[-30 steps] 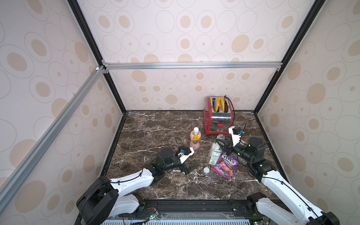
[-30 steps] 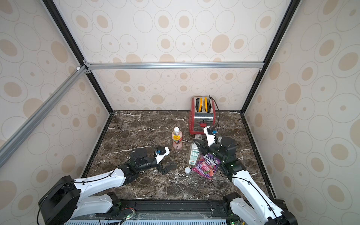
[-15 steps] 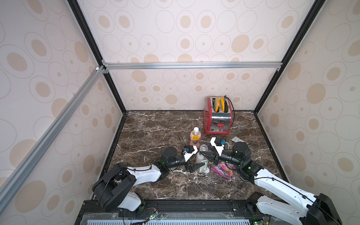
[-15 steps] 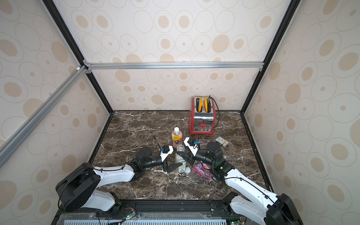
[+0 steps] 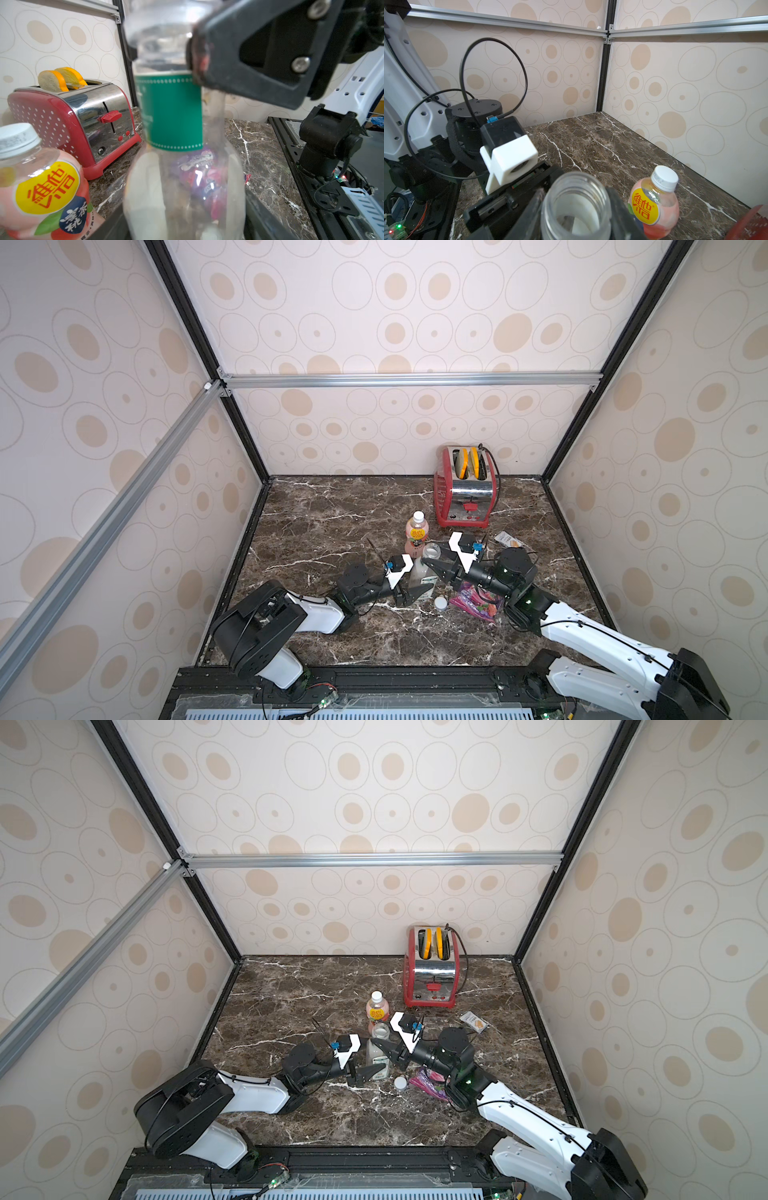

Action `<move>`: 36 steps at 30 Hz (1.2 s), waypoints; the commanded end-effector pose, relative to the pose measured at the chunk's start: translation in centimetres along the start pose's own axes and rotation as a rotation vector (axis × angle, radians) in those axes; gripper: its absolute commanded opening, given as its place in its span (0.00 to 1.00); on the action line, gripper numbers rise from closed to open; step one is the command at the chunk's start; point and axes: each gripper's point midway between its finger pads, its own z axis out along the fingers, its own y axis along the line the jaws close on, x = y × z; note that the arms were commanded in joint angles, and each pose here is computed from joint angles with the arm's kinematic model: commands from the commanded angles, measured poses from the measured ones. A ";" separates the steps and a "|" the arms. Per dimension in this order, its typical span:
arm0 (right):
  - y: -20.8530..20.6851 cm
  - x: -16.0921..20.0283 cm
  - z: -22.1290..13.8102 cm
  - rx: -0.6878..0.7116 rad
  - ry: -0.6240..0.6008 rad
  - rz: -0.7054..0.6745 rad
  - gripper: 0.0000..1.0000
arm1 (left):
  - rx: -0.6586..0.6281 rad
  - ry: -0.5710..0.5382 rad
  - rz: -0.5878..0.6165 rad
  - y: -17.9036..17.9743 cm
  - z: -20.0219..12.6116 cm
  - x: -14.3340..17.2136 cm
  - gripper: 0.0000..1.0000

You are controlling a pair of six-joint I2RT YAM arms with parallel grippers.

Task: Screw on the bottle caps
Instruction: Pick up the plastic bottle at the center of the board, then screw the bottle cap onto the plastic bottle.

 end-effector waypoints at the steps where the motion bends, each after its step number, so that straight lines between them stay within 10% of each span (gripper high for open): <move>1: 0.1 -0.9 -0.3 0.011 -0.041 0.005 0.22 | 0.017 -0.081 0.037 -0.6 -0.2 -2.2 0.69; 9: 0.1 -1.1 -0.3 0.005 -0.044 0.042 0.26 | 0.022 -0.062 0.054 -0.7 -0.4 -2.0 0.56; 16: -0.4 0.1 -0.9 0.048 0.105 0.076 0.64 | -0.029 0.023 0.091 -0.2 -1.1 -0.5 0.54; 36: 0.9 18.3 -8.6 0.329 1.310 0.636 0.69 | -0.329 0.137 0.151 3.5 -8.0 0.5 0.54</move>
